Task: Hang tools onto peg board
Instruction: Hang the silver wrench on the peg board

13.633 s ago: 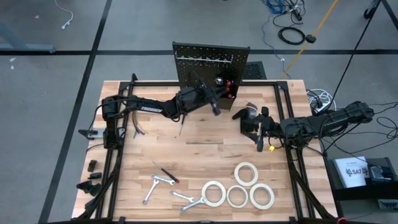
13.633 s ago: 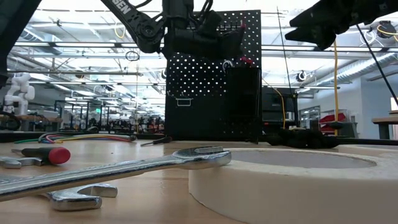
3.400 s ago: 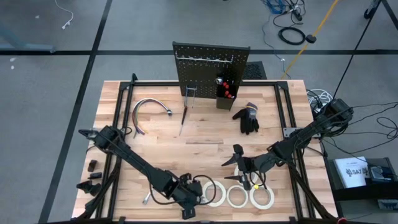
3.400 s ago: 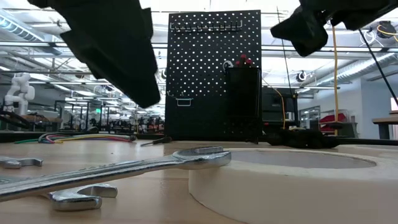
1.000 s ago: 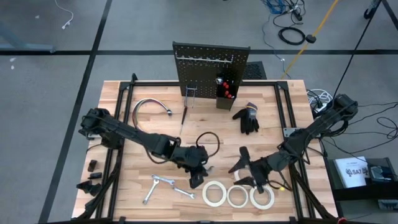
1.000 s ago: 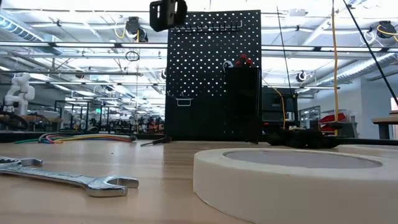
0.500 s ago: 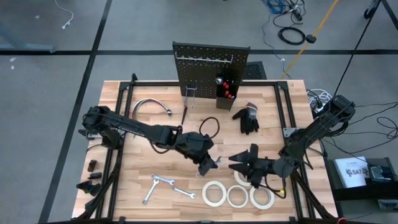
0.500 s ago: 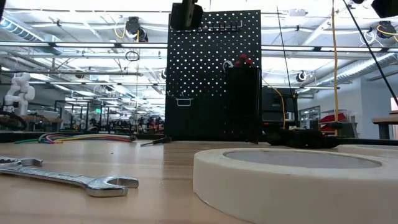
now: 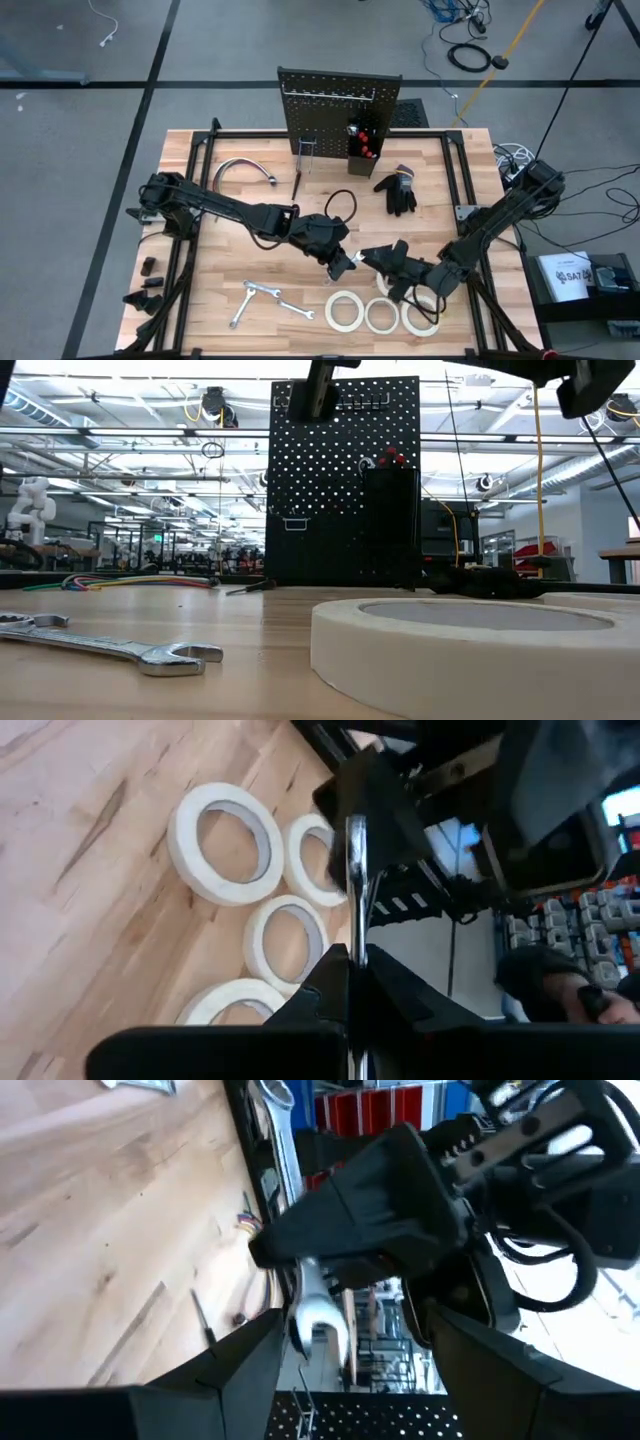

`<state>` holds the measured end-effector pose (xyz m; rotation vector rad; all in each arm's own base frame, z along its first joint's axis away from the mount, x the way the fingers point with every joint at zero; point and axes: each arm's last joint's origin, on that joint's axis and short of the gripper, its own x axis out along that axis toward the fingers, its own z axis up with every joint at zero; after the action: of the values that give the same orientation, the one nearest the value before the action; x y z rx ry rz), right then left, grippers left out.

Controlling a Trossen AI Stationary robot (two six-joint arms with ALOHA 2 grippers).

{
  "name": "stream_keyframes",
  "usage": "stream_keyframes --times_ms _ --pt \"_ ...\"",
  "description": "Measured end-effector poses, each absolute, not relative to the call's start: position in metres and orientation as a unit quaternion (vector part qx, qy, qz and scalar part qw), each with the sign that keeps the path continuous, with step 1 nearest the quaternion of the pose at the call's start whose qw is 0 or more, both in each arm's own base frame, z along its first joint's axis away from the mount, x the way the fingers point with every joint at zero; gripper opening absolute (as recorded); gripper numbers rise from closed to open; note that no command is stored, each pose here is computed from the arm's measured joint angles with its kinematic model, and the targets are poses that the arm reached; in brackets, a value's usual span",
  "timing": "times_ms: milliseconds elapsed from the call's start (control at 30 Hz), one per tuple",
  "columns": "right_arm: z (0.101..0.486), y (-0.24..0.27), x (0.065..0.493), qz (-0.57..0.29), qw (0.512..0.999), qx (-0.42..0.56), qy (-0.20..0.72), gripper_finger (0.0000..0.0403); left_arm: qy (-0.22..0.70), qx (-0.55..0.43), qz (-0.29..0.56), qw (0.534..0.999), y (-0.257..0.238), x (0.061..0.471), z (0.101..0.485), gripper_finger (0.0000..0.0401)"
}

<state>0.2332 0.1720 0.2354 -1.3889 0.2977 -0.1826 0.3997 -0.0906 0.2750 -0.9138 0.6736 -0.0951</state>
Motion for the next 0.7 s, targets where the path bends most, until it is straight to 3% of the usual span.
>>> stream_keyframes --times_ms 400,700 --pt "0.213 0.173 0.245 -0.115 0.698 -0.681 0.192 0.0234 0.304 -0.439 -0.048 0.844 -0.087 0.402 0.278 0.0013" --pt "0.213 0.174 0.246 -0.133 0.698 -0.676 0.194 0.0144 0.302 -0.443 -0.043 0.843 -0.081 0.404 0.277 0.0008"
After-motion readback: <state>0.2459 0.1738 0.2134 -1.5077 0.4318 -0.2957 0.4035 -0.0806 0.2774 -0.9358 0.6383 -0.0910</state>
